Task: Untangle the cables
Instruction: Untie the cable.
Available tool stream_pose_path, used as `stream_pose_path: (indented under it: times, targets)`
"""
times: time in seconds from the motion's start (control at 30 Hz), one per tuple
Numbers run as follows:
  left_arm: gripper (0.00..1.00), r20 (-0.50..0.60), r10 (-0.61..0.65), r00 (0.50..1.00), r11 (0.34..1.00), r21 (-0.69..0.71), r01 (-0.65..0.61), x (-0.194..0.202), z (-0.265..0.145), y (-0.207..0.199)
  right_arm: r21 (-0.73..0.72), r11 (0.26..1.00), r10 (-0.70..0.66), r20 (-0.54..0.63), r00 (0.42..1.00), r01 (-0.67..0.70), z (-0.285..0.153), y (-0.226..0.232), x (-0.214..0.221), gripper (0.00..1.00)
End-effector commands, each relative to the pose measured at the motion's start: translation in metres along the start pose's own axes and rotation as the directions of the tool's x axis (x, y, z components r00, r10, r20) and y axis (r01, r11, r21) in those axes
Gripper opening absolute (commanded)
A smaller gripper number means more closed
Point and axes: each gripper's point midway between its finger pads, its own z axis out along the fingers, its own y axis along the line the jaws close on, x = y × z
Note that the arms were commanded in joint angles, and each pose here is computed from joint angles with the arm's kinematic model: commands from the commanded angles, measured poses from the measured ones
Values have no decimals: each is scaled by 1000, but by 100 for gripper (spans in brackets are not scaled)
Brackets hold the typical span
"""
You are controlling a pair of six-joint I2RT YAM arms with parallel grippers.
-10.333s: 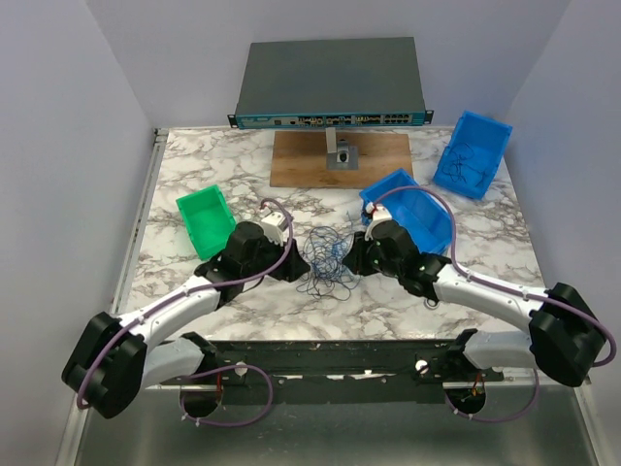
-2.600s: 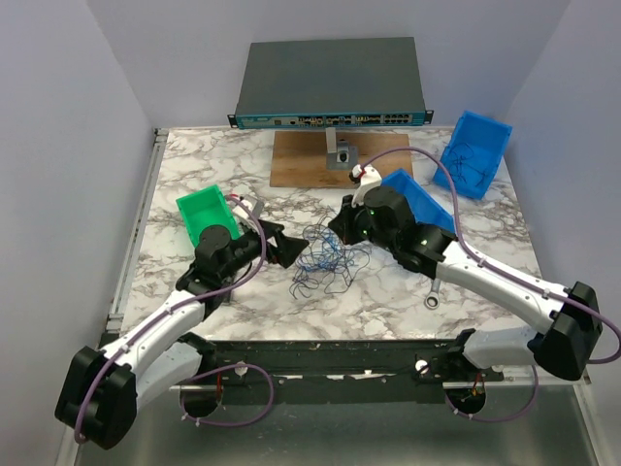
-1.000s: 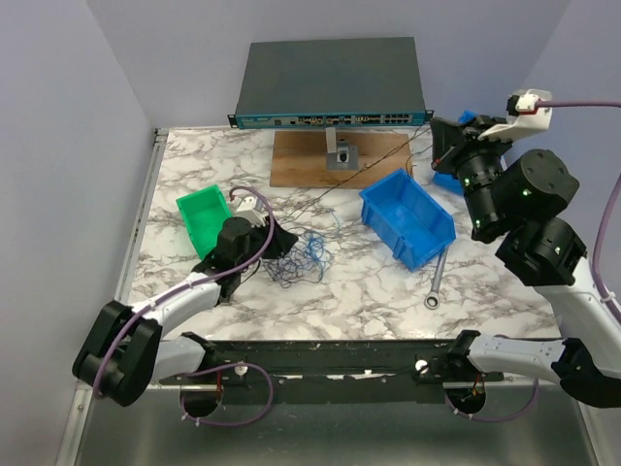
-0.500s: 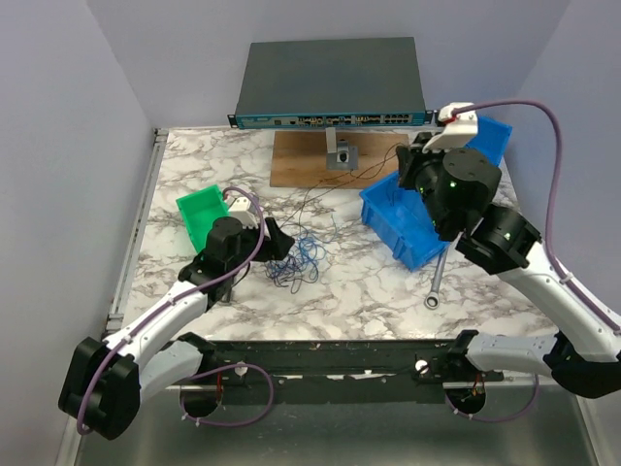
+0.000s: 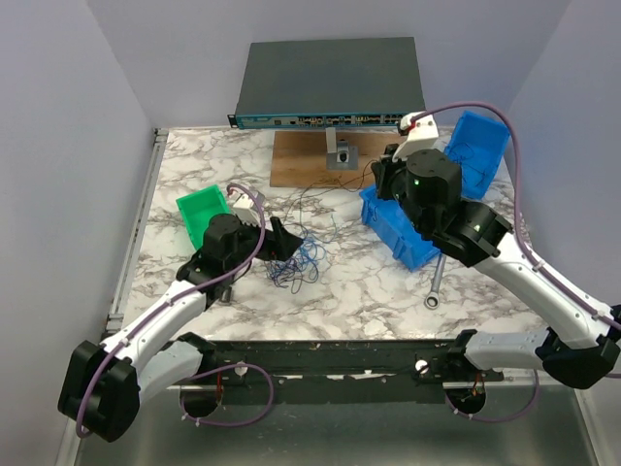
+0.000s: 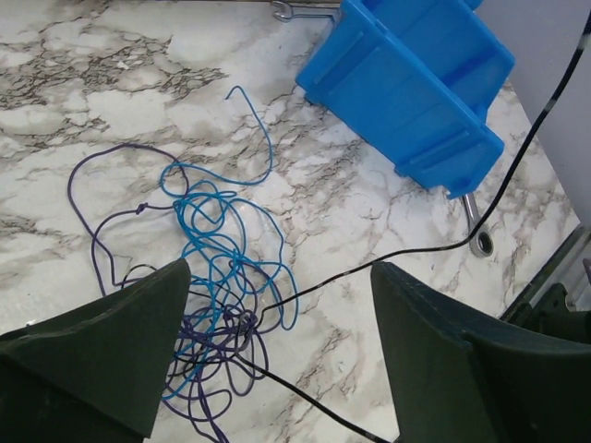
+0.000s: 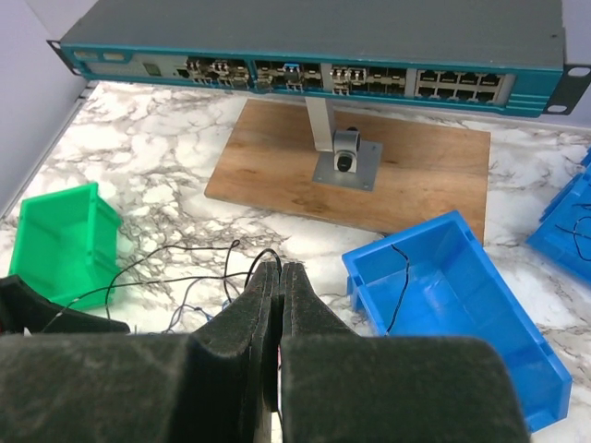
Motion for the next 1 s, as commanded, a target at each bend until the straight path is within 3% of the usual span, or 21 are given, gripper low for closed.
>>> stream_pose_path:
  times: [0.0, 0.03, 0.17, 0.33, 0.47, 0.67, 0.77, 0.97]
  targets:
    - [87, -7, -6, 1000, 996, 90, 6, -13, -5, -25, -25, 1000, -5, -31, 1000, 4, 9, 10, 16, 1]
    - [91, -38, -25, 999, 997, 67, 28, -12, -3, -23, -27, 1000, 2, -25, 1000, -3, 12, 12, 15, 1]
    - [92, -281, -93, 955, 994, -85, 71, 16, 3, -5, -65, 997, 48, 54, 997, -45, 17, 23, -7, 1]
    - [92, -371, -98, 923, 988, -146, 46, 45, 7, 8, -101, 992, 98, 196, 976, -80, 15, 32, -58, 1]
    - [92, -400, -87, 913, 984, -176, 17, 58, 11, 13, -80, 994, 98, 263, 960, -80, 13, 29, -89, 1]
    - [92, -426, -30, 904, 980, -189, -57, 70, 14, 11, 17, 997, 65, 292, 954, -74, 17, 16, -102, 1]
    - [92, -407, 9, 913, 968, -224, -109, 66, 9, 13, 42, 998, 35, 245, 969, -46, 22, 15, -91, 1]
    - [92, -264, 37, 964, 989, -129, -73, 40, -8, -11, 166, 986, -31, 164, 986, 3, 30, -7, -52, 1]
